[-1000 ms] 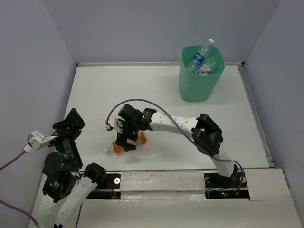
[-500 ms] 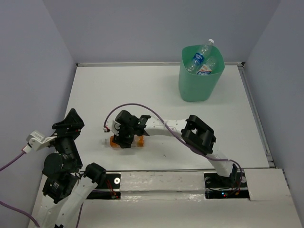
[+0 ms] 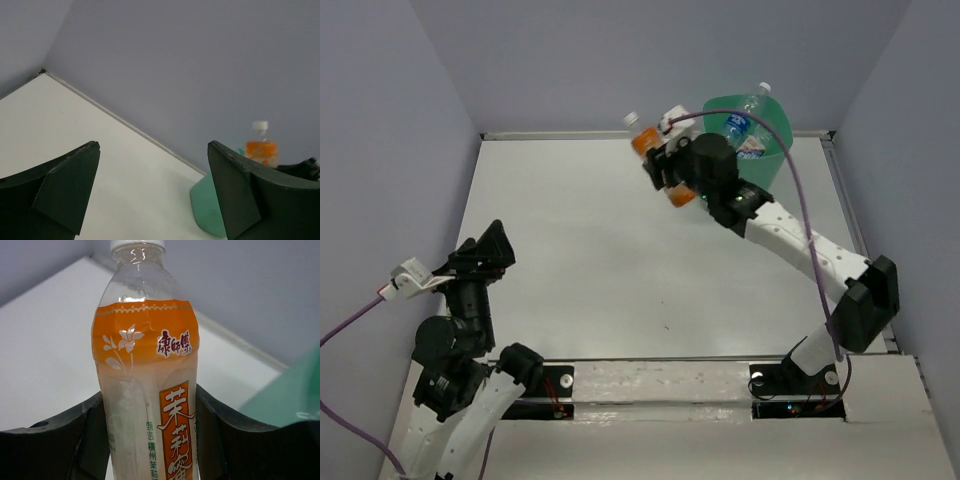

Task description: Put the plastic bottles in the bin

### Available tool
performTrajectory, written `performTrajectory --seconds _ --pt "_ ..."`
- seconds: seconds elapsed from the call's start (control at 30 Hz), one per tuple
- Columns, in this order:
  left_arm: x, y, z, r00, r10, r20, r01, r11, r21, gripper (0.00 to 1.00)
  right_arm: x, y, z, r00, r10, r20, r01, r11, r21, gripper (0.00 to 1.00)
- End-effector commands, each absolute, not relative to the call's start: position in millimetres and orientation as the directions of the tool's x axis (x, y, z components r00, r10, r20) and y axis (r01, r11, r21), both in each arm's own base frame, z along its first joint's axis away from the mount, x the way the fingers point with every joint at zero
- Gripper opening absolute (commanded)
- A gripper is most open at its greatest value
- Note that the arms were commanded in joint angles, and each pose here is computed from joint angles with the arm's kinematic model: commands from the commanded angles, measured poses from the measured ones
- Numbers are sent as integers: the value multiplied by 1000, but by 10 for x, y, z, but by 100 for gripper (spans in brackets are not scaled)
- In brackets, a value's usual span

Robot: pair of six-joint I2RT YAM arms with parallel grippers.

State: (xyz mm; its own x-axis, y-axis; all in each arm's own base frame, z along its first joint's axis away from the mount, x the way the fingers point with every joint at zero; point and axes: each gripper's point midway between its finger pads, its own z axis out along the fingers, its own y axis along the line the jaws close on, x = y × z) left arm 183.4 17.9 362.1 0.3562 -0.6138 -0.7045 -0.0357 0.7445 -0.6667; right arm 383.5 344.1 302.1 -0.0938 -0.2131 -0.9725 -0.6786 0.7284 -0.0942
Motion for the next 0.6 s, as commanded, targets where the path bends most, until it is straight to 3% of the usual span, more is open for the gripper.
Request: performTrajectory --seconds 0.0,0.07,0.2,0.37,0.57 --pt "2162 -525 3650 169 -518 -838 166 853 -494 99 4291 2508 4140 94 34 -995 -368 930 -3 47" --pt "2327 -895 3488 24 -441 -897 254 871 -421 99 4511 1930 4476 172 72 -983 -204 978 36 47" --pt "2546 -1195 3148 -161 -339 -927 312 874 -374 99 4870 1268 4662 248 118 -962 -69 992 104 47" --pt "2548 -1214 3147 -158 -344 -925 341 860 -379 99 5310 835 4357 233 151 -961 34 986 164 47" --pt "2561 -1197 3149 -150 -346 -926 338 862 -377 99 5406 528 3972 262 215 -941 107 962 249 47"
